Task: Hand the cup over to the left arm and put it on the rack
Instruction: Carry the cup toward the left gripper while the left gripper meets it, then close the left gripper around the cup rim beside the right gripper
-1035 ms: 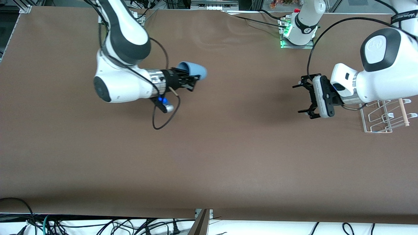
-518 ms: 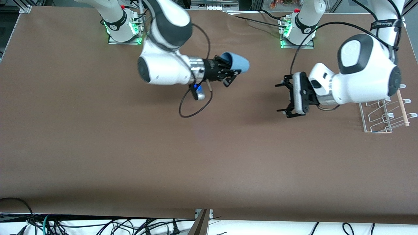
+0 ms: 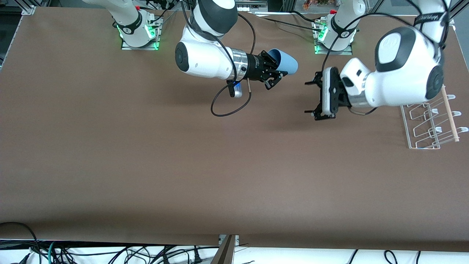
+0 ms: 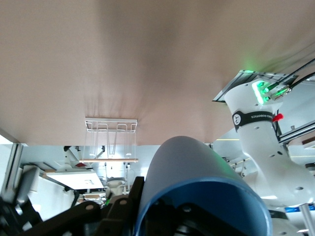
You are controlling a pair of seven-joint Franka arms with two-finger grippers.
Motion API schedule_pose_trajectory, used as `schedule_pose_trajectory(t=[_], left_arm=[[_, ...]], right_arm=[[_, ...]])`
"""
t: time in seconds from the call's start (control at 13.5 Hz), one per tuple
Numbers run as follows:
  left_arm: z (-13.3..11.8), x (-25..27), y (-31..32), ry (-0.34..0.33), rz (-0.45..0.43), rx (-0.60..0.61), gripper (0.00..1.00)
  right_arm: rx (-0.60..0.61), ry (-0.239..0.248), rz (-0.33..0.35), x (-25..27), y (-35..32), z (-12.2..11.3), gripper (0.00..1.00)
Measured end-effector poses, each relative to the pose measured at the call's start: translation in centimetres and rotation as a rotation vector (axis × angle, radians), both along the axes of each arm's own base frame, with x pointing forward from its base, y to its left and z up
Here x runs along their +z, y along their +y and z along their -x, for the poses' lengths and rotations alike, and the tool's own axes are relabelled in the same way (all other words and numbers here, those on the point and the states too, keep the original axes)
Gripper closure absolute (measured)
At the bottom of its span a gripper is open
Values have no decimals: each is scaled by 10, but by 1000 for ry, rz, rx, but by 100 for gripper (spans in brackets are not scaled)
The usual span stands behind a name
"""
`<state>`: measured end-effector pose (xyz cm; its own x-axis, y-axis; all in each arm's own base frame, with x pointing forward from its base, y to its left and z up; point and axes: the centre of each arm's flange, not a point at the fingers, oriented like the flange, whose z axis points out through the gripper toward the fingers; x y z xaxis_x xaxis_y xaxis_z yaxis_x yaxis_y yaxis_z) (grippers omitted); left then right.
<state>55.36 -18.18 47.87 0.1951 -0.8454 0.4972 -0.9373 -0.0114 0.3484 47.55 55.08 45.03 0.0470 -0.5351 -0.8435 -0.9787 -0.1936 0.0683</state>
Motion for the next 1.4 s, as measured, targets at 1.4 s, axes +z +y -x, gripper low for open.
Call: schedule_pose_trajectory(t=[1.4], left_arm=[[82, 16, -60, 80, -157, -119, 0]], right_arm=[[-37, 59, -40, 1, 1, -1, 95]])
